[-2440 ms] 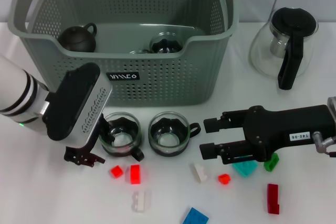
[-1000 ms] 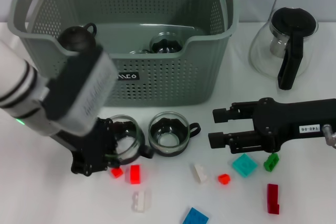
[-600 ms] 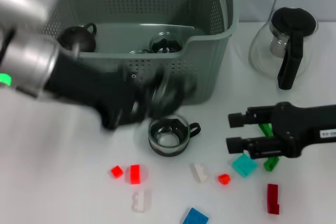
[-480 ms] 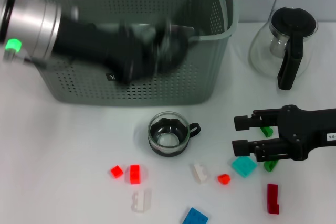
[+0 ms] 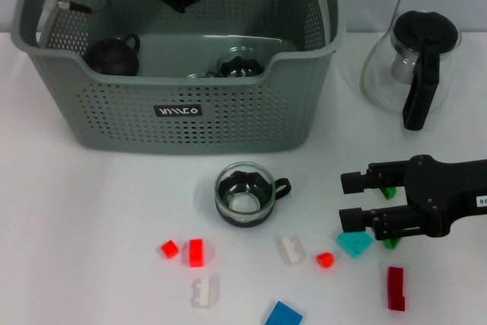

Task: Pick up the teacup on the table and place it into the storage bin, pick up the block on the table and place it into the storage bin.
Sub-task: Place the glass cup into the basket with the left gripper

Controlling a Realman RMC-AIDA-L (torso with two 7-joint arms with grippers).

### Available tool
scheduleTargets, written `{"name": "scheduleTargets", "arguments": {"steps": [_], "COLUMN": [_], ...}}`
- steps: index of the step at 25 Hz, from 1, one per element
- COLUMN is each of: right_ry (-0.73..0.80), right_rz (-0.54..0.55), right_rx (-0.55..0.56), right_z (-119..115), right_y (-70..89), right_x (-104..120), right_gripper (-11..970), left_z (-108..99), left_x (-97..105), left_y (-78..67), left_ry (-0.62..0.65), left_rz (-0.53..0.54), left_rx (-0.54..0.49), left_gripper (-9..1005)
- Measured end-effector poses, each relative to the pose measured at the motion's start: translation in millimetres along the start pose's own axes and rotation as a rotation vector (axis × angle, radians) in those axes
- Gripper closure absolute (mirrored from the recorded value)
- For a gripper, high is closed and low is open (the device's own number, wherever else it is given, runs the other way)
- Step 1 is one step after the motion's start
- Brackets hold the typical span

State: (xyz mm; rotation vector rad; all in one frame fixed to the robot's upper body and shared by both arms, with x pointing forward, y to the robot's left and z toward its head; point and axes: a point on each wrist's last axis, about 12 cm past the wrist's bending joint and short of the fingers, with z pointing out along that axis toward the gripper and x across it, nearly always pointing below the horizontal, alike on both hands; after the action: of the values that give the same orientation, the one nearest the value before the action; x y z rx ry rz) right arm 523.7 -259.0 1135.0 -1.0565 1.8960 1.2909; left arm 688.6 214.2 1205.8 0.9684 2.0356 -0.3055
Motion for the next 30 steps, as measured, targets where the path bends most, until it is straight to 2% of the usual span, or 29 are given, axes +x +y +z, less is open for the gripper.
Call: {"name": "scheduleTargets", "arguments": {"steps": [6,11,23,30], "right_ry": [0.004,0.008,0.037,0.042], "right_rz": [-0.005,-0.005,0.001,-0.002], "right_rx": [-0.003,-0.005,0.002,0.003], "right_z": [1,3,6,8], "right_y": [-0.5,-0.5,-1.8,-2.0], "right_x": [-2,-2,0,1], "right_gripper": [202,202,203,202], "left_z": [23,39,66,72], "left_x": [4,8,23,27], "left_y": [2.2,-4.2,-30.7,-40.9], "left_ry": [0.058,0.074,0.126,0.140], "left_rz": [0.018,0.044,0.139,0.170], "left_rx": [-0.094,-0.158,-0.175,-0.163], "left_gripper": [955,955,955,955]}}
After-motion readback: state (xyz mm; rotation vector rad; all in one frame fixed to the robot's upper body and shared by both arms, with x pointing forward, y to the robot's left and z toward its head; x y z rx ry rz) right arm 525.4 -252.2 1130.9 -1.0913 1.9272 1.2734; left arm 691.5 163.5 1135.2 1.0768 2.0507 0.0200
